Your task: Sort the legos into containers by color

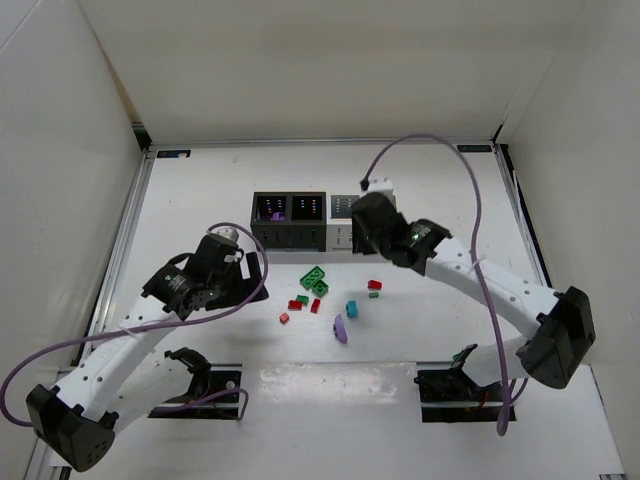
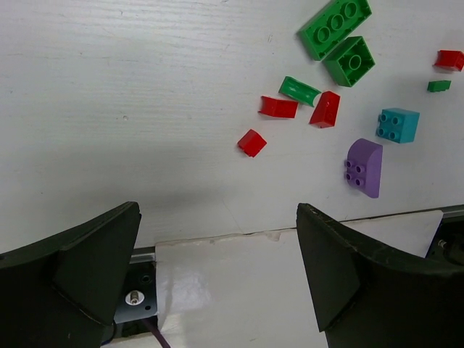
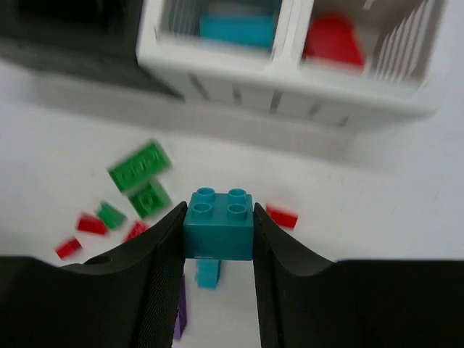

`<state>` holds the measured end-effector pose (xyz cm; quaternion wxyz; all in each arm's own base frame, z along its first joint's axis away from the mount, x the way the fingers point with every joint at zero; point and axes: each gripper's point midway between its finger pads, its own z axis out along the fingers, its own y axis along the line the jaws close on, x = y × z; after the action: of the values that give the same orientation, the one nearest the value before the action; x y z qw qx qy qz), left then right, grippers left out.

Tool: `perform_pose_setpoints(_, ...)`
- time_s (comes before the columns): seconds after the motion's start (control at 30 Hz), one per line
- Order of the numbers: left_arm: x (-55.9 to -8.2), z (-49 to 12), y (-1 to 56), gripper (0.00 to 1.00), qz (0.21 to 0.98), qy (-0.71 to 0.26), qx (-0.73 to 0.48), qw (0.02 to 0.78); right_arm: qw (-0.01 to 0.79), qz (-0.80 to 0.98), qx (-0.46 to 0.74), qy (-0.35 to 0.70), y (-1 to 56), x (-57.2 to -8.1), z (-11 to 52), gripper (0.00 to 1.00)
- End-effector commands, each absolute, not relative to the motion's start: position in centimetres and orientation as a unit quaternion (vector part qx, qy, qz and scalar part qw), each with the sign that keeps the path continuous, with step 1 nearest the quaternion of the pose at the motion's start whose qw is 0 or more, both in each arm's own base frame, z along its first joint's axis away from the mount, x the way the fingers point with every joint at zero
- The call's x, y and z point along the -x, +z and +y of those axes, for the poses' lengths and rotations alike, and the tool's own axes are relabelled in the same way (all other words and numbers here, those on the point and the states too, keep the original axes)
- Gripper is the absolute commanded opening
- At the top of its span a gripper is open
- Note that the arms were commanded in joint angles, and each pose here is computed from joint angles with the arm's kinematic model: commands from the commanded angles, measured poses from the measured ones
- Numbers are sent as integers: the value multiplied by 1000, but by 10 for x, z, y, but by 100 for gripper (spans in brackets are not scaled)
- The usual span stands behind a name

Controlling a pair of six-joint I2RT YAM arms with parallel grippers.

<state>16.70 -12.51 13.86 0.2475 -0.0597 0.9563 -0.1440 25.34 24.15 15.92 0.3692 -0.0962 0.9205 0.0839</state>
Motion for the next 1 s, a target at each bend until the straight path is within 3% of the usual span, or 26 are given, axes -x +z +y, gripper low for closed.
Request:
perform_pose_setpoints(0.0, -175, -135, 151, 100, 950, -164, 47, 263, 429, 891, 117, 86, 211, -293, 237, 23)
perform_pose_setpoints(0.17, -179, -142, 151, 100, 950, -172, 46, 257, 450, 879, 119, 103, 238, -338, 249, 23)
perform_pose_setpoints(0.43, -184, -157, 153, 100, 953, -175, 26, 246, 429, 890, 124, 97, 215, -380, 273, 27)
perform_pose_setpoints(0.7, -180, -181, 152, 100, 953, -180, -10, 242, 425, 891, 123, 99, 208, -390, 280, 58)
perform_pose_setpoints(0.77, -178, -188, 152, 100, 952, -186, -22, 242, 426, 890, 124, 106, 210, -392, 281, 72)
perform_pose_setpoints(0.97, -178, -208, 164, 100, 949, -178, -54, 255, 440, 887, 104, 96, 229, -379, 264, 72)
